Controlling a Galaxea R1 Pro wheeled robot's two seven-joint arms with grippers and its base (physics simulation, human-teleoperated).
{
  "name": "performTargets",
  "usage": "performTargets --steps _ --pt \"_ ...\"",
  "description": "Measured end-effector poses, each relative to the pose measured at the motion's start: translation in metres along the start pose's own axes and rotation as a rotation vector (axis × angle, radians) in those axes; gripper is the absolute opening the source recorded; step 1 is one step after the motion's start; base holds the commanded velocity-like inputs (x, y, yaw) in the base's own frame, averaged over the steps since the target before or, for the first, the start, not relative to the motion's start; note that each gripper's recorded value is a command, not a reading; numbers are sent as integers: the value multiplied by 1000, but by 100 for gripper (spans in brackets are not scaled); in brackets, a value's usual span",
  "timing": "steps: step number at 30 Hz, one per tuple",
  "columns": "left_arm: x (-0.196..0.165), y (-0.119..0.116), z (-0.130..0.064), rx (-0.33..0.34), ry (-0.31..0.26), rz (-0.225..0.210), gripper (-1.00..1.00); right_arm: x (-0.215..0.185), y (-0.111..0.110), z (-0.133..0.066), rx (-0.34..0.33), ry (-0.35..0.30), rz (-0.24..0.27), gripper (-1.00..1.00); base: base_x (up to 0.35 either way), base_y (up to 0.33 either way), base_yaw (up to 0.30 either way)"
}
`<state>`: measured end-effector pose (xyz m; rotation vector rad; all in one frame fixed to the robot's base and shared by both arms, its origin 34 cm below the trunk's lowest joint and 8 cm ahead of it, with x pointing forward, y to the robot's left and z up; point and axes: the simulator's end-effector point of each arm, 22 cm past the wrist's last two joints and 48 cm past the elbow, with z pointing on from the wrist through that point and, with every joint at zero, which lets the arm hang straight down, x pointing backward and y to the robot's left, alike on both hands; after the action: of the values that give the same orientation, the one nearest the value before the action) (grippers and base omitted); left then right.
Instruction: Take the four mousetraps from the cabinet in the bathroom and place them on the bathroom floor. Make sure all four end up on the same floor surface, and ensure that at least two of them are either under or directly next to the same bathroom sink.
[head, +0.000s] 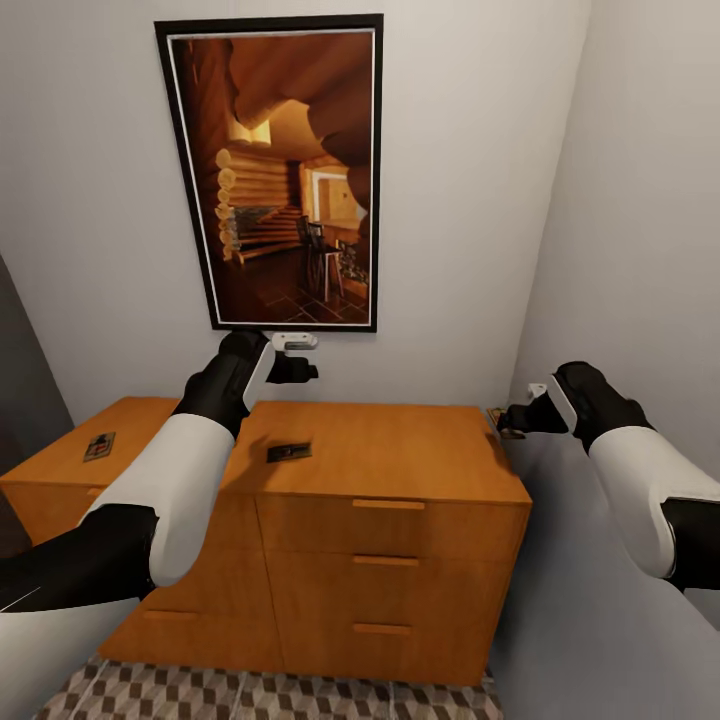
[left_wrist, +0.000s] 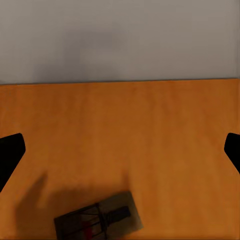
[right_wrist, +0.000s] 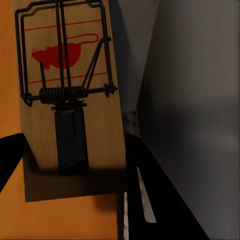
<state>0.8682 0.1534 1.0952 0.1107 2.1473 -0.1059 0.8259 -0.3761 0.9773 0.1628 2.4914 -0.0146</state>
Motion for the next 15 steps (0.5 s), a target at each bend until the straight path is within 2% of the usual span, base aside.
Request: performTargets --steps 15 --pt "0 -1 0 1 1 -1 100 0 1 0 0 0 -1 -100 -4 0 0"
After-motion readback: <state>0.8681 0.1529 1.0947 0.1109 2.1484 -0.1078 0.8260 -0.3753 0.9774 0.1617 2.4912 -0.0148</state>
